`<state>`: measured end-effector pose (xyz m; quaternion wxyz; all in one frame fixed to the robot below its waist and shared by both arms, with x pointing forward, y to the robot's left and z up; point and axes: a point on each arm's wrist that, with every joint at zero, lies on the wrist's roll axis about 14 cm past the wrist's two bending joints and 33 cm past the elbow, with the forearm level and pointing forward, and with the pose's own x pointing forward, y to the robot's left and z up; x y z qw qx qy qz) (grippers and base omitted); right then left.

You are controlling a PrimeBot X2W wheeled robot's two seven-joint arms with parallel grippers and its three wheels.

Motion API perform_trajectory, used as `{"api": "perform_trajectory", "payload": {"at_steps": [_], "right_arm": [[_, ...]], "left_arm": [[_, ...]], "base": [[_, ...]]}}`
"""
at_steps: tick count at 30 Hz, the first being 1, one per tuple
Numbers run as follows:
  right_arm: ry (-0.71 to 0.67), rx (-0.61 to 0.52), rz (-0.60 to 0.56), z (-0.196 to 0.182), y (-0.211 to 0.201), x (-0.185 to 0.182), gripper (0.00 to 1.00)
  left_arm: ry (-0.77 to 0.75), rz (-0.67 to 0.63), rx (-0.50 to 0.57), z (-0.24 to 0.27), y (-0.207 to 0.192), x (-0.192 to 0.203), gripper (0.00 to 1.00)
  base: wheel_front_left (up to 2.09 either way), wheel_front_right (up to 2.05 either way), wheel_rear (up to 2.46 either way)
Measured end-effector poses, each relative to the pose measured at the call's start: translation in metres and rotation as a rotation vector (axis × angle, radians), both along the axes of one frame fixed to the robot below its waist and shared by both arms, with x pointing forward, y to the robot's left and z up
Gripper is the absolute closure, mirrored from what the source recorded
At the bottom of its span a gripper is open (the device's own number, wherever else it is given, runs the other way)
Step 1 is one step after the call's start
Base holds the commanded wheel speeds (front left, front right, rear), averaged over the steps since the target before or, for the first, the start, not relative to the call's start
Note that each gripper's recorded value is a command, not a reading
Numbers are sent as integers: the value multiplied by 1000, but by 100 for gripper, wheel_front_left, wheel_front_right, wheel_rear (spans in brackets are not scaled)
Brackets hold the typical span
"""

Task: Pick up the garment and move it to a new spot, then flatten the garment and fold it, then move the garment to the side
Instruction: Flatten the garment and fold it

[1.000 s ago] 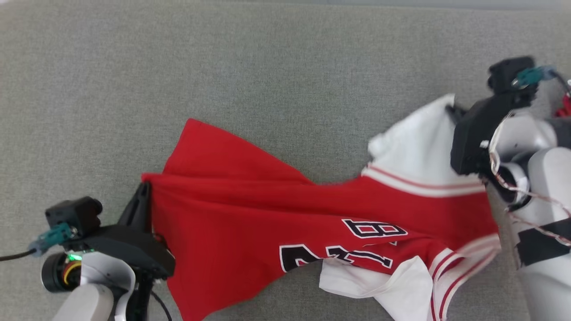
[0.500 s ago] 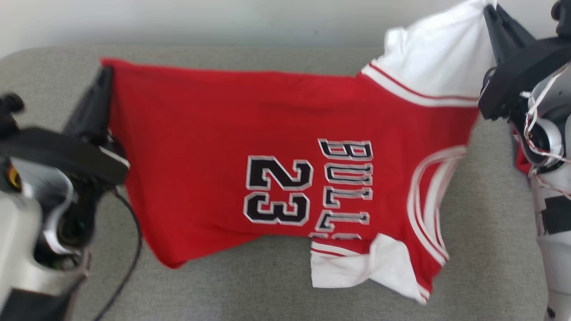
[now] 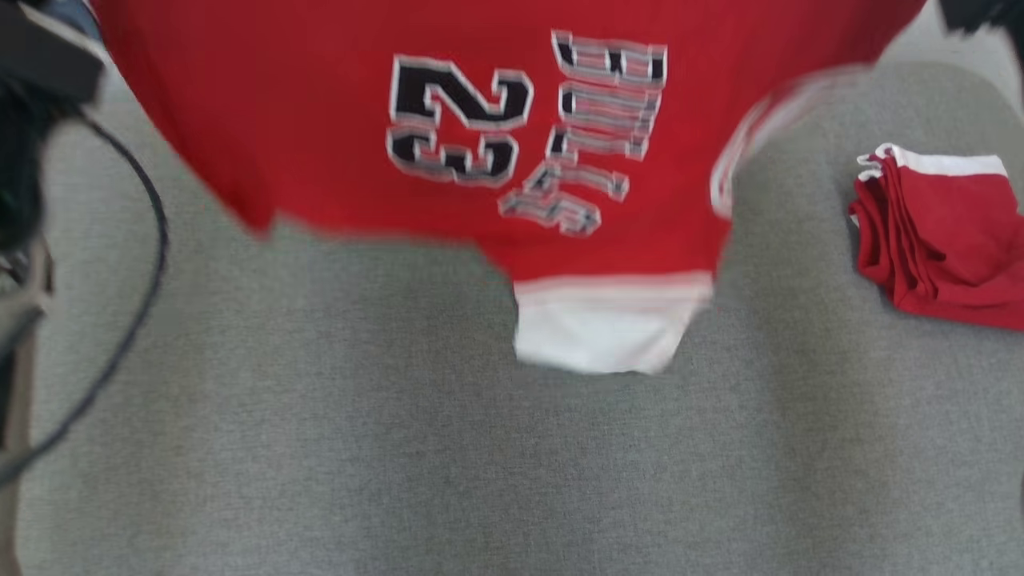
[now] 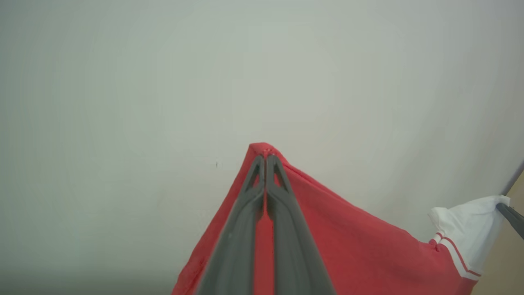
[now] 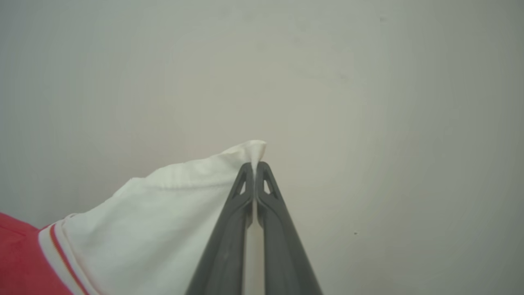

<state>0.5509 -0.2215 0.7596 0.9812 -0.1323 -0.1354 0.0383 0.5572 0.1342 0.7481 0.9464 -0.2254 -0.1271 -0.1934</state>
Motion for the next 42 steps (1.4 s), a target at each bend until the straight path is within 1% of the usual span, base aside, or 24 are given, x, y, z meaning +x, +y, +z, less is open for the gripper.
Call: {"api": "perform_trajectory", "payload": {"at_steps": [2,5,9,11,13,15,17,18,20,24,28,30,32,34,36,40,42], "right_arm": [[-24,-25,-7,7,0,5,100],[-15,-60,-3,6,4,20,100],[-81,-88,-9,20,3,43,100],[-88,-72,-2,15,6,61,100],[-92,-92,0,3,11,80,100],[-106,-74,5,-7,14,97,100],[-157,-62,-2,-5,13,109,100],[-194,-74,-12,-1,10,113,100],[-258,-85,-37,8,3,119,100],[-324,-108,-77,12,-8,127,100],[-427,-123,-90,35,-10,120,100],[-465,-123,-97,43,-12,116,100],[-489,-142,-98,44,-9,113,100],[-465,-164,-95,25,-5,116,100],[-381,-185,-91,-17,-2,124,100],[-192,-210,-57,-110,7,128,100],[-84,-188,-39,-149,12,125,100]], "left_arm": [[-43,6,-17,15,2,6,100],[-91,14,-54,35,5,17,100],[-156,20,-70,48,5,41,100],[-158,33,-72,40,8,61,100],[-143,53,-73,23,10,82,100],[-133,89,-45,0,13,103,100],[-160,125,-47,-10,17,118,100],[-191,144,-60,-10,20,124,100],[-239,173,-115,-8,24,134,100],[-324,186,-161,-10,20,145,100],[-457,161,-195,16,14,138,100],[-496,165,-226,24,19,135,100],[-507,166,-217,21,18,137,100],[-478,174,-210,5,19,144,100],[-420,166,-171,-26,14,155,100],[-223,127,-94,-122,-2,170,100],[-125,103,-61,-169,-9,168,100]], "base": [[0,0,0],[0,0,0],[0,0,0],[0,0,0],[0,0,0],[0,0,0],[0,0,0],[0,0,0],[0,0,0],[0,0,0],[0,0,0],[0,0,0],[0,0,0],[0,0,0],[0,0,0],[0,0,0],[0,0,0]]}}
